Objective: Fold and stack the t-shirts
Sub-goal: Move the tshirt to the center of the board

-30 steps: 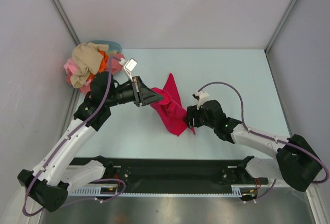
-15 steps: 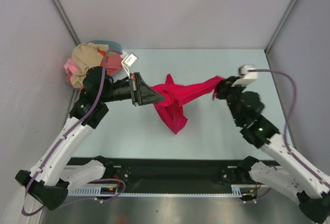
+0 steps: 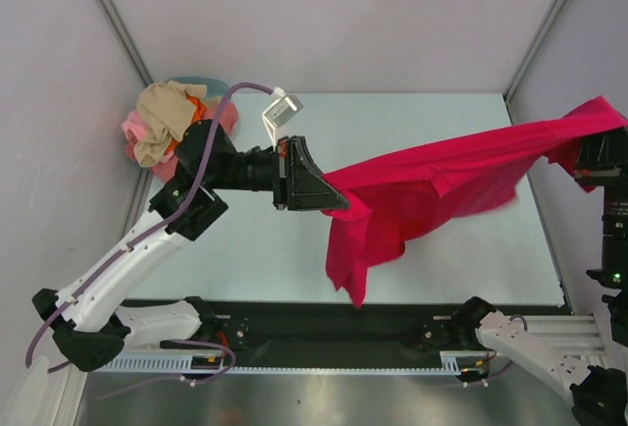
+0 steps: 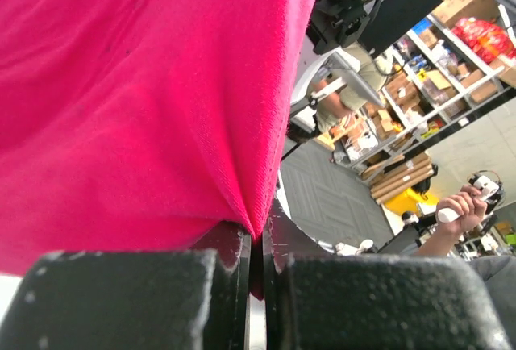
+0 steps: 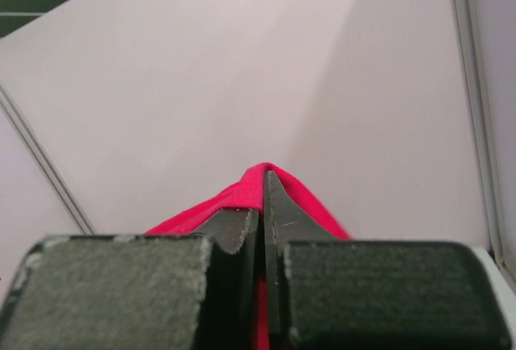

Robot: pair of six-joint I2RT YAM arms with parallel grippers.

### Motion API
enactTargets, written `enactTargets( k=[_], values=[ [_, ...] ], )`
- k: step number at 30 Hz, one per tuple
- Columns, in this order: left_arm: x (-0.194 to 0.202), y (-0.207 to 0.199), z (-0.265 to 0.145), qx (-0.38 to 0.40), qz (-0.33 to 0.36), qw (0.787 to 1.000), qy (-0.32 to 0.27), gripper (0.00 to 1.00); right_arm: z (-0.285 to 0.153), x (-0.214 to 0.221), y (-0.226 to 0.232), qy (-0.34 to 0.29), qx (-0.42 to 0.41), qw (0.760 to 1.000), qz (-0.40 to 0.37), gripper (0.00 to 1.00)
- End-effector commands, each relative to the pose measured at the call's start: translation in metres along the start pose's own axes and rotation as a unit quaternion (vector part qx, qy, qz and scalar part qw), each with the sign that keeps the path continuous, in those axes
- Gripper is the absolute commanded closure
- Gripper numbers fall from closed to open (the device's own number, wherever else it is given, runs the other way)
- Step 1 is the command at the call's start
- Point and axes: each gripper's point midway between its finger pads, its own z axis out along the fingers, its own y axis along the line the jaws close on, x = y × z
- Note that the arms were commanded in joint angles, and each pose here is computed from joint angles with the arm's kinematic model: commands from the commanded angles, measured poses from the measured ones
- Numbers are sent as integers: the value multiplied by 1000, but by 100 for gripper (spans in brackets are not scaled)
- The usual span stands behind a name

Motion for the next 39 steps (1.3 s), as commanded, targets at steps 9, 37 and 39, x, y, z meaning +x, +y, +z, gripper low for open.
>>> enactTargets(
  k=[9,37,39],
  values=[
    [-12,-7,2,-24,-9,999,-46,100,61,-43,46,-112,-25,992,-61,100],
    [163,335,-288,-712,-273,617,-197,45,142,622,121,500,-219,836,-66,65],
    [167,328,-293,-718,-274,609,-195,14,118,626,93,563,-169,806,-66,36]
  ],
)
